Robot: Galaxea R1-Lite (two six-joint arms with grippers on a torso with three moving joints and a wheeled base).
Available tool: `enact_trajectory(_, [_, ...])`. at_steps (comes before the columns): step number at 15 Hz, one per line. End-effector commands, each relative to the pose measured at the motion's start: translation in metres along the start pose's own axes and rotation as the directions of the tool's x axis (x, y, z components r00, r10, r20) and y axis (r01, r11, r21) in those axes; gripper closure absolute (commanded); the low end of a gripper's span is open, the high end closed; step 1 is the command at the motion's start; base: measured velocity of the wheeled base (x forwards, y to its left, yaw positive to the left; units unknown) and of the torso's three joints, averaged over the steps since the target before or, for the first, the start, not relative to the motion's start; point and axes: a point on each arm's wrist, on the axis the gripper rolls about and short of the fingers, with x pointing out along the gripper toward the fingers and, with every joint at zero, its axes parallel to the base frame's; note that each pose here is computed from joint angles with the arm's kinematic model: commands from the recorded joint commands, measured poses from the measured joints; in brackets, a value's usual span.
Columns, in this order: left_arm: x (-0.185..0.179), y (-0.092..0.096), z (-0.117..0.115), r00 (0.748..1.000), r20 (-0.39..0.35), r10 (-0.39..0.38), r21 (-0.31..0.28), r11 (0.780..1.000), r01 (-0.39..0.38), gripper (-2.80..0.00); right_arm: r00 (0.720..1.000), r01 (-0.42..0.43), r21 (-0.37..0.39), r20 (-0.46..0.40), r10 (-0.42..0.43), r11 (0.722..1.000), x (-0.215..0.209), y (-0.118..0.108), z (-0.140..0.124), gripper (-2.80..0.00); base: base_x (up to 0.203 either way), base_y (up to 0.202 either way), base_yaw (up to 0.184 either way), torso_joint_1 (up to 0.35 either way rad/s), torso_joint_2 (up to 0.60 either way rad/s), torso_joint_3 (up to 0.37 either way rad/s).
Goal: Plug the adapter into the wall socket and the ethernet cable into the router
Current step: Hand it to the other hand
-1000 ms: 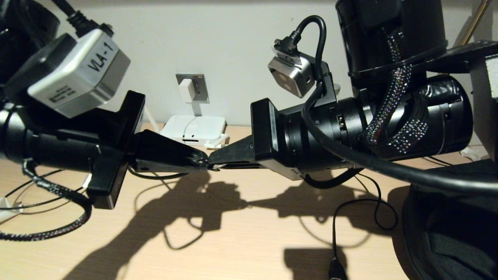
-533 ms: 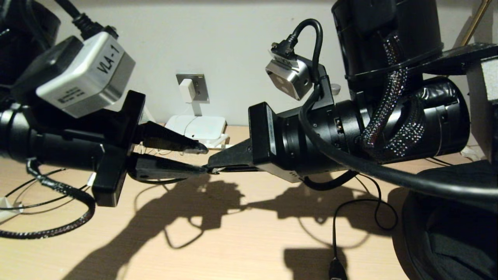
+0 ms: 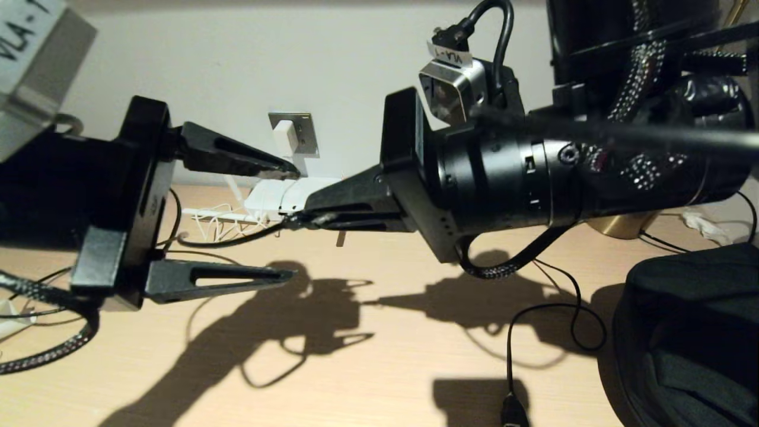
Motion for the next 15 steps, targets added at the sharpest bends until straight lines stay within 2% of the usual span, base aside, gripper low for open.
enact_trajectory(1, [-0.018,-0.01,0.009,0.998,0.041,0.049,0.052,0.997,-0.051,-2.8,1.0,-0.028,0.149,0.017,0.026,0.988,-0.002,0.008,0.007,0.0,0.0,0.0,0.0,0.0,0.0,0.0])
enact_trajectory(3, [-0.032,-0.023,0.012,0.991,0.087,0.103,0.101,0.989,-0.112,-2.8,0.998,-0.061,0.278,-0.006,0.066,0.959,-0.004,0.015,0.012,0.0,0.0,0.0,0.0,0.0,0.0,0.0])
enact_trajectory(6, [-0.041,-0.034,0.012,0.97,0.16,0.181,0.169,0.964,-0.207,-2.8,0.988,-0.088,0.479,-0.068,0.137,0.873,-0.007,0.023,0.016,0.0,0.0,0.0,0.0,0.0,0.0,0.0])
enact_trajectory(10, [-0.039,-0.028,0.015,0.928,0.265,0.263,0.24,0.914,-0.327,-2.8,0.966,-0.07,0.594,-0.16,0.202,0.802,-0.014,0.029,0.015,0.0,0.0,0.0,0.0,0.0,0.0,0.0])
enact_trajectory(11, [-0.04,-0.029,0.016,0.924,0.273,0.267,0.245,0.91,-0.335,-2.8,0.964,-0.071,0.616,-0.158,0.212,0.784,-0.016,0.031,0.016,0.0,0.0,0.0,0.0,0.0,0.0,0.0])
enact_trajectory(15, [-0.043,-0.033,0.019,0.921,0.289,0.26,0.25,0.908,-0.335,-2.8,0.948,-0.076,0.638,-0.192,0.253,0.767,-0.022,0.037,0.016,0.0,0.0,0.0,0.0,0.0,0.0,0.0])
